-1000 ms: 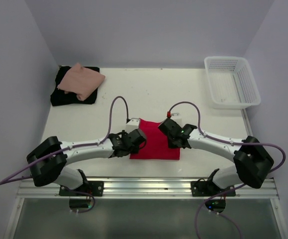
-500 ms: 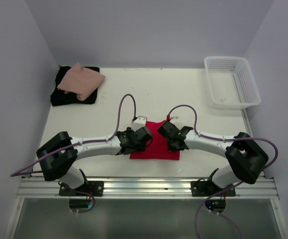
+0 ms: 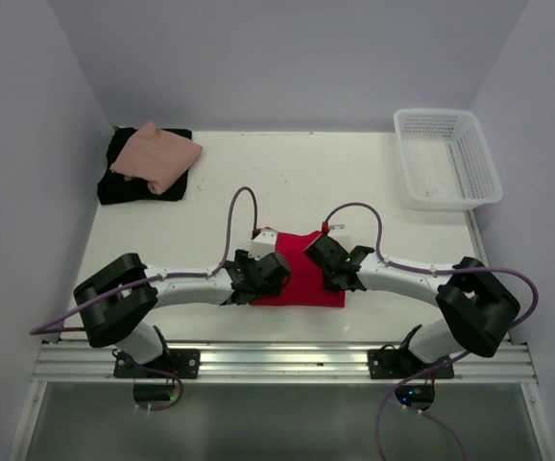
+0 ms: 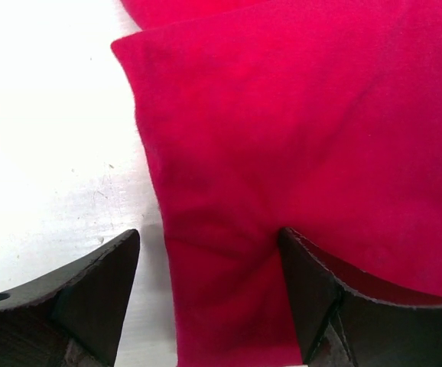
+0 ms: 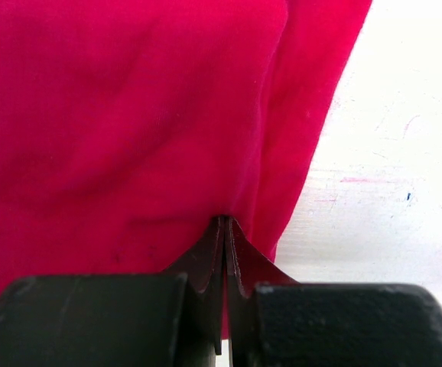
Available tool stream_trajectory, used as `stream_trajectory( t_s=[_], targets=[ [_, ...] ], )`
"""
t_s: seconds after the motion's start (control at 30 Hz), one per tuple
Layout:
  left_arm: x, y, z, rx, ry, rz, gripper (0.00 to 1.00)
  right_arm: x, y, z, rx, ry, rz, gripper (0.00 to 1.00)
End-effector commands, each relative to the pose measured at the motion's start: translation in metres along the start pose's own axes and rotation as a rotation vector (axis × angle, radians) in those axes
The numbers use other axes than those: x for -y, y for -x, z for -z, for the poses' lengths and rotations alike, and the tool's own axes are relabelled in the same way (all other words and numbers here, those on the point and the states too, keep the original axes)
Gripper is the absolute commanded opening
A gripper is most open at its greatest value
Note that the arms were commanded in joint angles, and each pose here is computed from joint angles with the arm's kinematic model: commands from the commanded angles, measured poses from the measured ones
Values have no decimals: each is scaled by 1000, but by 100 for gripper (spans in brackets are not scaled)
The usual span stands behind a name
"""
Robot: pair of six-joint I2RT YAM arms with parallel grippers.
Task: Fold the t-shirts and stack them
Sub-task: Fold the tshirt
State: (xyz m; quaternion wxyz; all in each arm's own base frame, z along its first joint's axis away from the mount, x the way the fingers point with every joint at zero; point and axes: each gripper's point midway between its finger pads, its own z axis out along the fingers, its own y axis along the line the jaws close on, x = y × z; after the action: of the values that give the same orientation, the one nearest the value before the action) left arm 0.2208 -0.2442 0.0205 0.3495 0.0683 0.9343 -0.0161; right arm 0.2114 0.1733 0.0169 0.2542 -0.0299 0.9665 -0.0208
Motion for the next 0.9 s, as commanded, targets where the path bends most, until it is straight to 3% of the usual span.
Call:
stream_trajectory(
  t_s=[0.0,0.27,0.57,0.87],
  targets=[
    [-13,-15,-10,12,6,32,78,-8,-22,-13,-64,36,-22,0],
    [-5,-18,-35,40,-205,203,78,-9,-25,-13,-72,50,-23,0],
    [35,-18,-49,-23,-466,220,78,-10,-27,-13,-76,61,-25,0],
    [72,-29,-37,-122,-705,166,77,-6,-28,-11,-71,55,-24,0]
  ],
)
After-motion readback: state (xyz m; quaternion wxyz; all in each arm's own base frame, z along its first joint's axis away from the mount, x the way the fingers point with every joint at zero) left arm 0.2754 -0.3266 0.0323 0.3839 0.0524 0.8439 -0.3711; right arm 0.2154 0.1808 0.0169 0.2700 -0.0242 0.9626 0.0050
